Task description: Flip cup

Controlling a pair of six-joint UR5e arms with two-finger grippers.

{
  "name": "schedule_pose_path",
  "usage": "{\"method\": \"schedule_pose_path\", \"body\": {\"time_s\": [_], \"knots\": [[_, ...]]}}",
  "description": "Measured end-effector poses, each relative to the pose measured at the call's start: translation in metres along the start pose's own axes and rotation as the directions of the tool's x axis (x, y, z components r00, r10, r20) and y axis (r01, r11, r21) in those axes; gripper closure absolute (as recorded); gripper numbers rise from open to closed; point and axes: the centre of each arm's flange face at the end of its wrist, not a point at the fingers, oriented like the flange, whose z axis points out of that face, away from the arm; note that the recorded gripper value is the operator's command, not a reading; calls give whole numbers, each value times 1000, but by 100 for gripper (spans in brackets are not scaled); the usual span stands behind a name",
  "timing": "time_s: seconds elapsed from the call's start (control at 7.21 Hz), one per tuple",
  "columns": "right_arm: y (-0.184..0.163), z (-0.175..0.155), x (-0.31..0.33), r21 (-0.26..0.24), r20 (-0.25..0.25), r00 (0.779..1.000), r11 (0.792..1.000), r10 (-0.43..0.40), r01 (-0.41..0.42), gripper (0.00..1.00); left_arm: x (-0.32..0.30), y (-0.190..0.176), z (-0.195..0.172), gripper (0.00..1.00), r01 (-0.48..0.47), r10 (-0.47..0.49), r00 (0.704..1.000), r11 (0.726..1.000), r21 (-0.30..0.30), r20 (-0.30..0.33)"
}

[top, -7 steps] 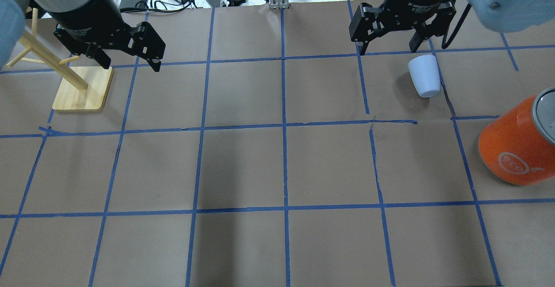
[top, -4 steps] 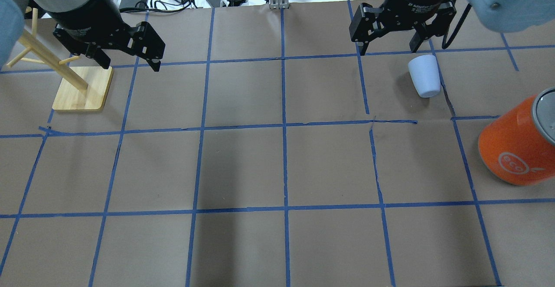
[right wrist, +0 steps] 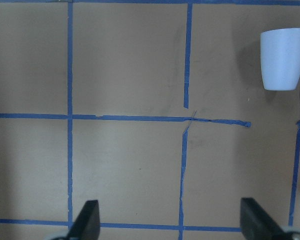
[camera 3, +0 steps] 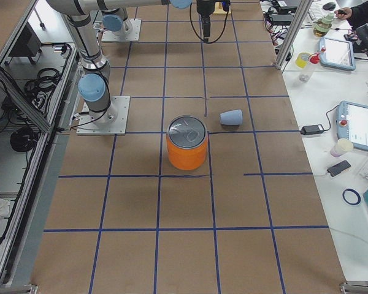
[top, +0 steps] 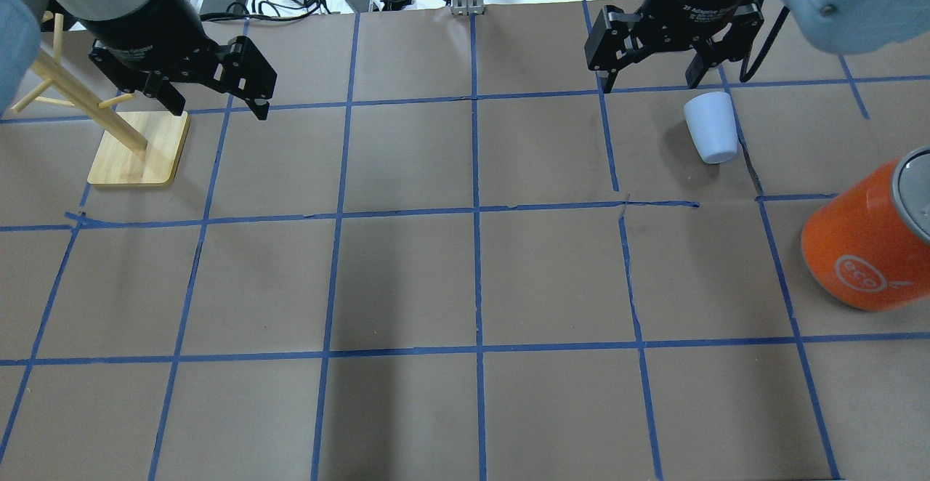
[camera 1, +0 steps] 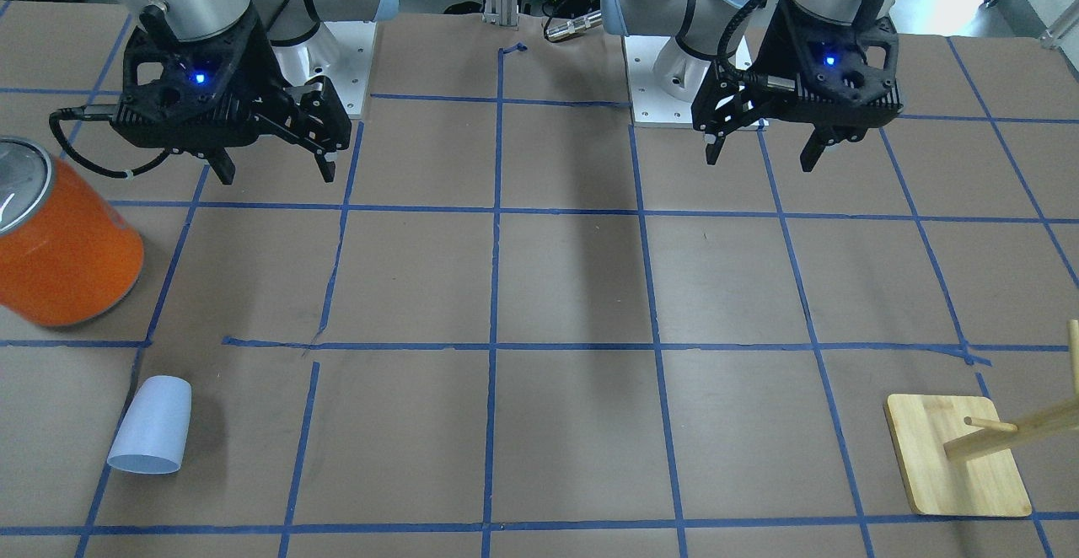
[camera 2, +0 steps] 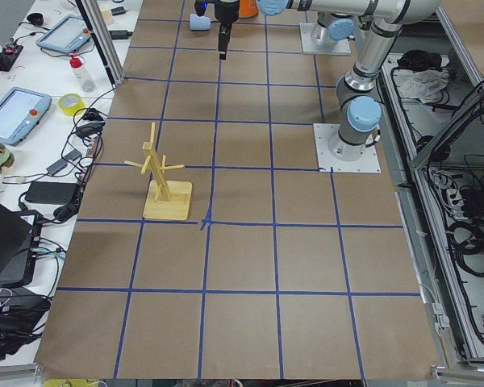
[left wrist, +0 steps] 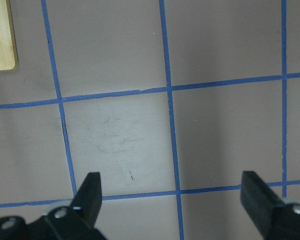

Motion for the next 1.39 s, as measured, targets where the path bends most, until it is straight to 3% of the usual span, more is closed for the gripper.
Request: {"method": "schedule_pose_path", "body": {"time_s": [0.55, 0.83, 1.11, 1.39], "knots": [[-1, 0, 3, 3, -1, 1000, 1000, 5, -5, 0, 0, 0, 0, 0, 0, 0, 1000, 1000, 0, 0], [-13, 3, 27, 10, 1, 999, 999, 49, -49, 0, 0, 0, 0, 0, 0, 0, 1000, 1000, 0, 0], [-51, 38, 88, 5, 2, 994, 994, 110, -110, 0, 0, 0, 0, 0, 0, 0, 1000, 1000, 0, 0], [-100, 108, 149, -4, -7, 992, 992, 128, -128, 0, 0, 0, 0, 0, -1, 1, 1000, 1000, 0, 0]]}}
